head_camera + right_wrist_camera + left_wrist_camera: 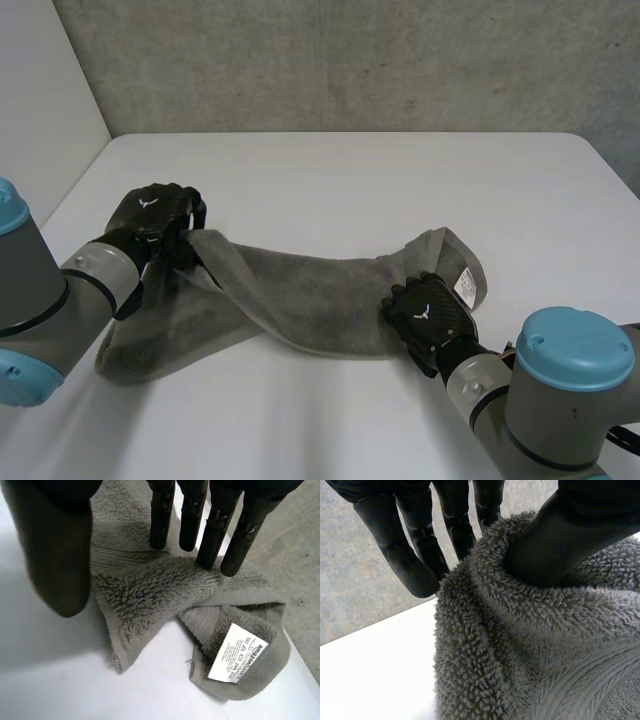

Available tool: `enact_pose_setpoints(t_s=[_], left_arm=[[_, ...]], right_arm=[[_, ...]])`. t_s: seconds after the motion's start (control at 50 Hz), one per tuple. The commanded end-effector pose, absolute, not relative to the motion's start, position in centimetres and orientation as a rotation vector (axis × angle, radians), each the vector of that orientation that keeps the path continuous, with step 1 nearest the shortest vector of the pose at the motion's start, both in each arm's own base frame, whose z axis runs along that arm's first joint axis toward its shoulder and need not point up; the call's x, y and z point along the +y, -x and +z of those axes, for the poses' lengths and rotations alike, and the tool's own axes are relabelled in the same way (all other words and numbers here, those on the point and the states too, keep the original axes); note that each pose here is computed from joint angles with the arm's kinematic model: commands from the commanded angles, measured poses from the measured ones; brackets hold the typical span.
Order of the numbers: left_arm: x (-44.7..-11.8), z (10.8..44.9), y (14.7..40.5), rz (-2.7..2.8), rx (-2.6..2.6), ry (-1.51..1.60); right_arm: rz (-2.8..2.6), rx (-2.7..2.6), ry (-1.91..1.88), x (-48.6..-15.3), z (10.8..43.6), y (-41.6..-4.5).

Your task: Fold the towel.

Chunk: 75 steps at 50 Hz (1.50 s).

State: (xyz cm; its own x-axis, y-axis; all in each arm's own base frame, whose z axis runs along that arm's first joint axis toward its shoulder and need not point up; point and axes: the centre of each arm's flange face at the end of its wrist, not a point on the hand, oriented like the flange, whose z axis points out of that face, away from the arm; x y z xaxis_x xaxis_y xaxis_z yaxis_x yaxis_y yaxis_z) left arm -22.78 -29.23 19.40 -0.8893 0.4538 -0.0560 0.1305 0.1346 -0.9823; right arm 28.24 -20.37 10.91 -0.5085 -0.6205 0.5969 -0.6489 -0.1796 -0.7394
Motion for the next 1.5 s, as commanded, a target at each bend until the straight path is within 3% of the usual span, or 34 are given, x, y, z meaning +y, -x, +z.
enact_pose_setpoints(t_s=[0.02,0.32,0.44,0.48,0.52,0.54,0.58,0.68,0.78,0.92,1.06,1.14,1.18,1.26,1.3,1.34,1.42,1.5], left_arm=[[-29.3,19.4,22.8,1.826,-2.158,0.571],[-29.2,19.4,22.8,1.825,-2.157,0.573],[-29.3,19.6,22.7,1.833,-2.154,0.57],[-29.2,19.8,22.7,1.84,-2.148,0.57],[-29.2,21.0,22.8,1.88,-2.115,0.571],[-29.2,21.0,22.8,1.88,-2.115,0.571],[-29.1,22.1,22.8,1.916,-2.084,0.569],[-28.6,26.1,22.6,2.044,-1.966,0.573],[-28.1,27.9,22.7,2.09,-1.926,0.597],[-29.3,26.0,22.8,2.022,-2.046,0.684],[-33.0,21.0,24.2,1.9,-2.2,0.9],[-35.2,20.8,24.7,1.953,-2.181,0.93],[-37.3,22.9,25.0,2.099,-2.11,0.891],[-39.0,26.5,25.3,2.331,-1.938,0.803],[-39.5,28.4,25.2,2.448,-1.824,0.758],[-39.2,32.4,25.1,2.621,-1.585,0.661],[-38.5,33.8,24.7,2.626,-1.507,0.593],[-38.0,31.6,24.5,2.472,-1.618,0.618]], right_arm=[[1.852,-1.981,-1.533,-20.8,11.3,-28.5],[1.865,-1.971,-1.511,-22.2,11.2,-28.8],[1.938,-1.918,-1.459,-23.4,13.3,-29.3],[1.982,-1.882,-1.435,-23.7,14.7,-29.4],[2.117,-1.78,-1.344,-24.0,20.1,-29.2],[2.118,-1.78,-1.343,-24.0,20.1,-29.2],[2.179,-1.737,-1.299,-24.0,23.7,-29.1],[2.158,-1.787,-1.315,-24.0,27.3,-29.1],[2.044,-1.885,-1.378,-24.1,29.9,-28.6],[1.852,-1.998,-1.446,-27.1,28.8,-27.8],[1.908,-1.942,-1.452,-30.6,26.9,-30.0],[2.051,-1.803,-1.361,-32.7,27.5,-31.4],[2.248,-1.574,-1.157,-34.9,29.7,-32.0],[2.423,-1.338,-0.936,-36.1,32.2,-32.1],[2.491,-1.237,-0.852,-36.0,33.7,-31.9],[2.542,-1.158,-0.808,-34.7,35.5,-31.4],[2.527,-1.189,-0.864,-33.7,35.0,-31.2],[2.41,-1.373,-1.053,-32.5,31.5,-31.2]])
